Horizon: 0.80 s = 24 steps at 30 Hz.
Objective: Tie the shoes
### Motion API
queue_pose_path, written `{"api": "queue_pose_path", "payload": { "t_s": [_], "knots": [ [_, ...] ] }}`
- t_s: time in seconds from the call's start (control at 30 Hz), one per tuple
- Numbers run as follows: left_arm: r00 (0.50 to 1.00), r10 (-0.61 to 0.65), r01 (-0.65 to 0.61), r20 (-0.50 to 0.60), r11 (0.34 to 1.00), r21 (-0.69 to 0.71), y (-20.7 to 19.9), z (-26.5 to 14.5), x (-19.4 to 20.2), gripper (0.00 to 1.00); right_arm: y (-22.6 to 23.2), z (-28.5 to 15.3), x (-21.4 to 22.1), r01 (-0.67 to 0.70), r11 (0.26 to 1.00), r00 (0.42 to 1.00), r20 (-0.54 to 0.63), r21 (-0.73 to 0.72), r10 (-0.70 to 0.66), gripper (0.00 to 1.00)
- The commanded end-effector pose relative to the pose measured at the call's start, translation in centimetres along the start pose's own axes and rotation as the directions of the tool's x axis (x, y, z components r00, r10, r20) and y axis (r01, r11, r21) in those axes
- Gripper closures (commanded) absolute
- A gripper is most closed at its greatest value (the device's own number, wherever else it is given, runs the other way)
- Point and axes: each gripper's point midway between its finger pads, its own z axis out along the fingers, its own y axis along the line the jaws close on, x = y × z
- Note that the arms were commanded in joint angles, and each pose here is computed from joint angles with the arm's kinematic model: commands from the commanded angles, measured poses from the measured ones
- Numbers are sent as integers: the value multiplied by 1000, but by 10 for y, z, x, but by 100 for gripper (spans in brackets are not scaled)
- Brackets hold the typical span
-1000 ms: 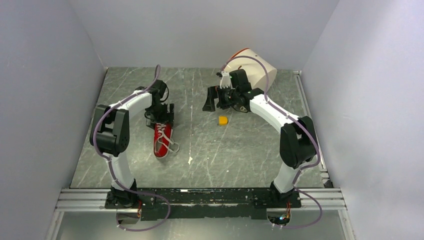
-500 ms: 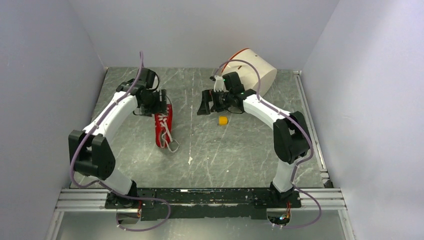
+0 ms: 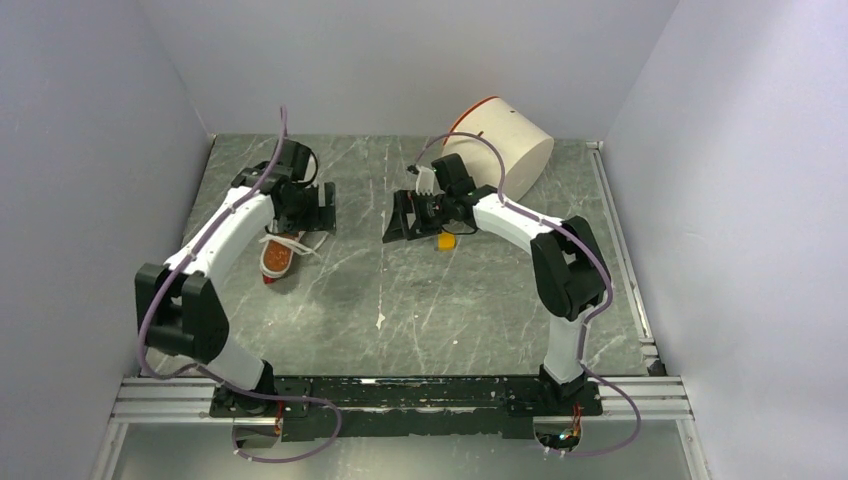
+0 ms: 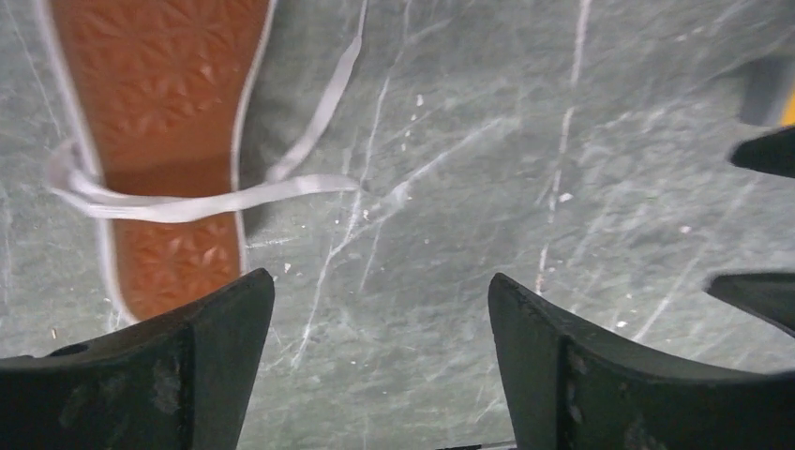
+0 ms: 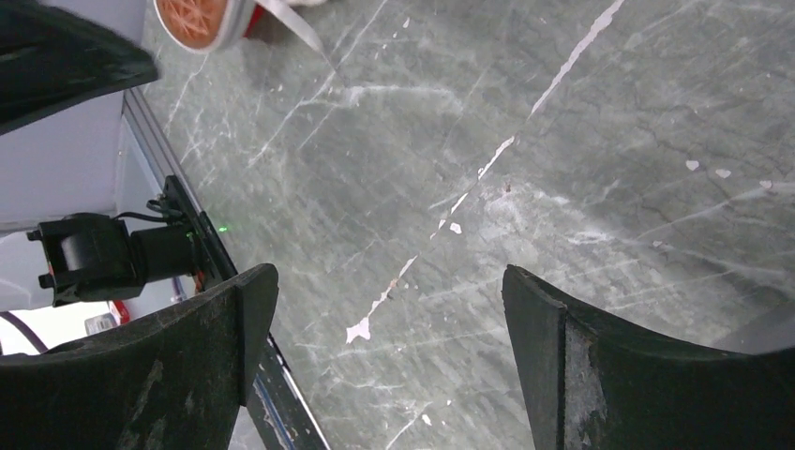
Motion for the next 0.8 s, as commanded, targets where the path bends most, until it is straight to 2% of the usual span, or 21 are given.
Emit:
{"api": "queue_pose_path", "payload": {
  "t_s": [0.0,0.23,0.47,0.67,0.77],
  "knots": [
    [999,13,-16,-47,997,-72,18,18,3,9,10,-9,2,-13,1000,1000,3,-1,13,7],
    [993,-110,109,-30,993,-35,52,35,-22,4,8,-5,-1,-12,1000,1000,-13,17,12,7],
    [978,-210,206,-17,970,-126,111,56,-43,4,-2,1,-6,25,999,999,-27,46,-23,6],
    [988,-156,144,-21,950,-277,148,65,-65,3,-17,-1,-15,14,997,1000,-28,70,-12,6],
    [989,-142,122,-37,933,-337,163,83,-71,3,-26,-5,-20,-10,997,1000,-16,76,11,7]
  ]
}}
